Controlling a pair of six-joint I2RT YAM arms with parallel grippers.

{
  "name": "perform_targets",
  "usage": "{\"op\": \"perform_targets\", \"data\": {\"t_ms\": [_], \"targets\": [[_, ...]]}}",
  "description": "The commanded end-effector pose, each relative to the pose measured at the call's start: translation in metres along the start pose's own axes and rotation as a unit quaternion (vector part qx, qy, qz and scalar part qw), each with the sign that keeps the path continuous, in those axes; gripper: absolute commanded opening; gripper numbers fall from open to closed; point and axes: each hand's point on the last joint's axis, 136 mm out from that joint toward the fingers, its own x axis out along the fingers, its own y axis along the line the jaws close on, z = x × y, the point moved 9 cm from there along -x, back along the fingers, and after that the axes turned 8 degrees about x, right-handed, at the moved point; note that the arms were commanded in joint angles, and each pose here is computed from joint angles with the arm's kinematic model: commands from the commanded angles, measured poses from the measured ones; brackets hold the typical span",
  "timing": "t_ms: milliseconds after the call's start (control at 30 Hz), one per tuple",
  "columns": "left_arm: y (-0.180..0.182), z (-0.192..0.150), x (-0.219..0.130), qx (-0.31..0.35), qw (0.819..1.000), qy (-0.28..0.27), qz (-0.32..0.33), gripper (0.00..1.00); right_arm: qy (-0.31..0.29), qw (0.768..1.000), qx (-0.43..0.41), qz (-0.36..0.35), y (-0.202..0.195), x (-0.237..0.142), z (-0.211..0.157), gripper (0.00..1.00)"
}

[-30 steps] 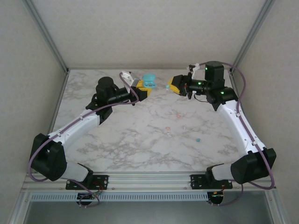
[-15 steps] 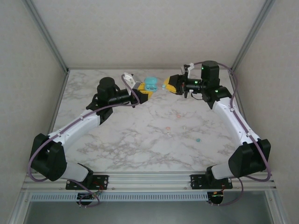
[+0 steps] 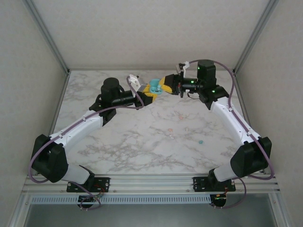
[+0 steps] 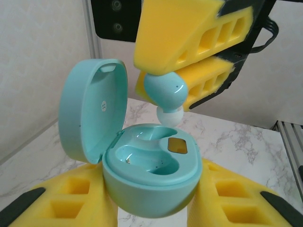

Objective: Insert wireless bluetooth earbuds into charging case

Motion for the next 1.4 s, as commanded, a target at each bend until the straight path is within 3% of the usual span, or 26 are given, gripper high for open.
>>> {"op": "perform_targets", "data": {"t_ms": [0,900,1367], "targets": [[0.001,0.011,0.004,0.019,1.0,-0.01,-0.001,0.2,-0.002,1.0,-0.025,0.014,0.015,0.004,0.0,0.18],[-0.002,0.016,0.009,0.027,1.0,-0.013,-0.007,0.2,-0.01,1.0,-0.025,-0.009,0.007,0.016,-0.004,0.17],[0.0,0.02,0.009,0.026,0.999,-0.02,0.005,0.2,-0.006,0.998,-0.023,-0.061,0.001,0.021,-0.01,0.18]]}}
